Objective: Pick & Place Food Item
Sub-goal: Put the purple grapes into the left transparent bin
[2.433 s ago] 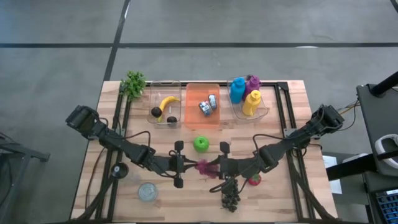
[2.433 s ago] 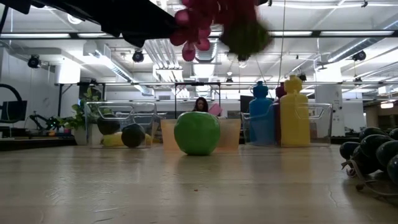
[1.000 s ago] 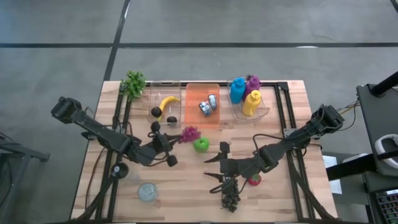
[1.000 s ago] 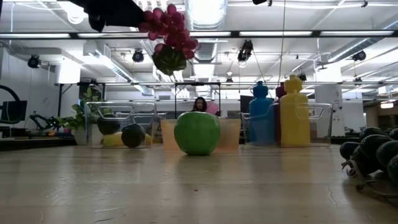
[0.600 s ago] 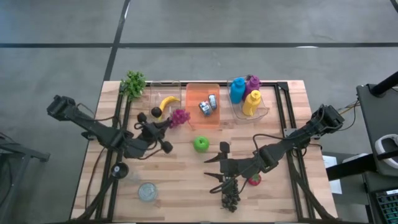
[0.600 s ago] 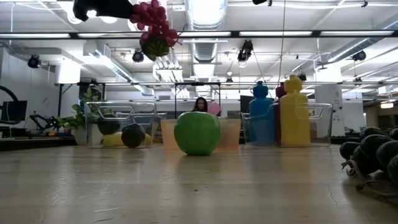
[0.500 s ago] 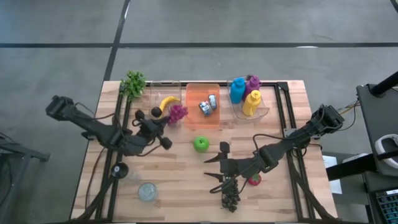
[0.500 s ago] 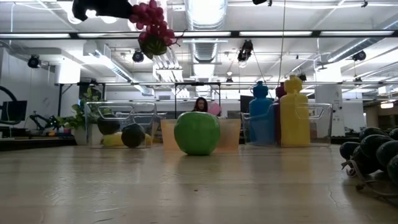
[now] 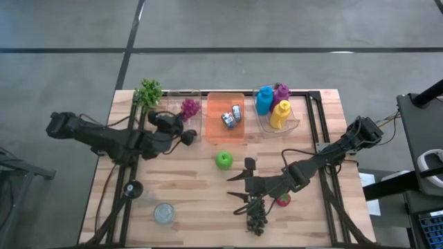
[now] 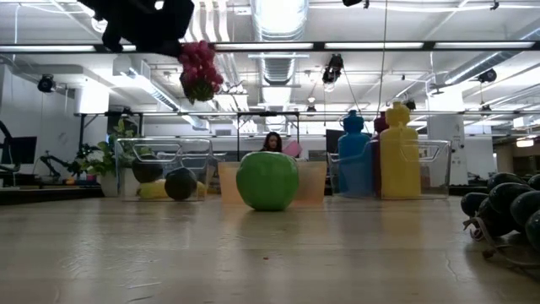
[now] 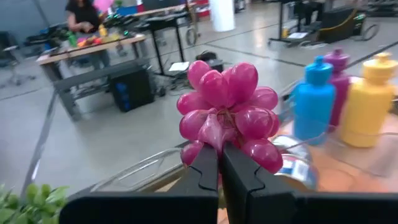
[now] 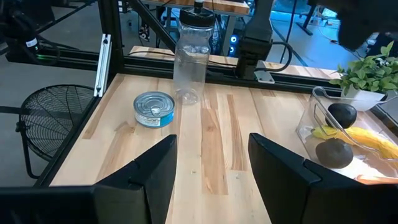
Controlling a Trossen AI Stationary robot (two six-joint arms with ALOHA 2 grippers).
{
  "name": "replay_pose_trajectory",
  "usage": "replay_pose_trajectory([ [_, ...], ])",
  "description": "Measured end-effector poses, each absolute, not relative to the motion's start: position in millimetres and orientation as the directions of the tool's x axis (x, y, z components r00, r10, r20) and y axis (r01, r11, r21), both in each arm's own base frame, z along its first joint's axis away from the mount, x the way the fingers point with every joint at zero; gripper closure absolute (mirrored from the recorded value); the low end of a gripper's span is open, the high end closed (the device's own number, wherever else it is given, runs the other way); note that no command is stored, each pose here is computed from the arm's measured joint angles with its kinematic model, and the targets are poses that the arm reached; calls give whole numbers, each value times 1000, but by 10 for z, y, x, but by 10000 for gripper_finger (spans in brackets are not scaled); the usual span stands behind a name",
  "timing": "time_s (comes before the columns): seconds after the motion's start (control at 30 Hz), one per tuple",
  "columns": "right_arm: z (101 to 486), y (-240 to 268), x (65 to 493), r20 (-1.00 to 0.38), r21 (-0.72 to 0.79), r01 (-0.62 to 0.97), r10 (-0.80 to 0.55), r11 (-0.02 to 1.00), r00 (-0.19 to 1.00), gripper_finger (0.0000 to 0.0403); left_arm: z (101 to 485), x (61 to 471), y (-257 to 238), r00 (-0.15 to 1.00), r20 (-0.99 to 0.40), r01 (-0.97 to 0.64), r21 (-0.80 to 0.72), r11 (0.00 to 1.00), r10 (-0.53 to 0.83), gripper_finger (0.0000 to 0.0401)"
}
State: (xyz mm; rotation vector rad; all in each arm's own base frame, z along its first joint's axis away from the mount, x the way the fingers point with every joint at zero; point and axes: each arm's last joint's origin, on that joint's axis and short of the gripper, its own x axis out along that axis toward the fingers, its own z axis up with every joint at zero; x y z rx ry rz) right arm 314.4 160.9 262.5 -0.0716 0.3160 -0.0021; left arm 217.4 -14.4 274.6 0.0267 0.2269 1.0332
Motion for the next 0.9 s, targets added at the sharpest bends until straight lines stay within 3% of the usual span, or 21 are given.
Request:
replay_pose_trajectory([
  [0.47,2625,1609,3144,-310,-73,-10,-13,997,951,210,2552,2099,277,410,-377,-875,93,475,830,399],
  [0.9,2626,1608,3144,-310,-72,-9,-14,997,951,211,2187,2025,354,400,-416,-893,23,449,817,399],
])
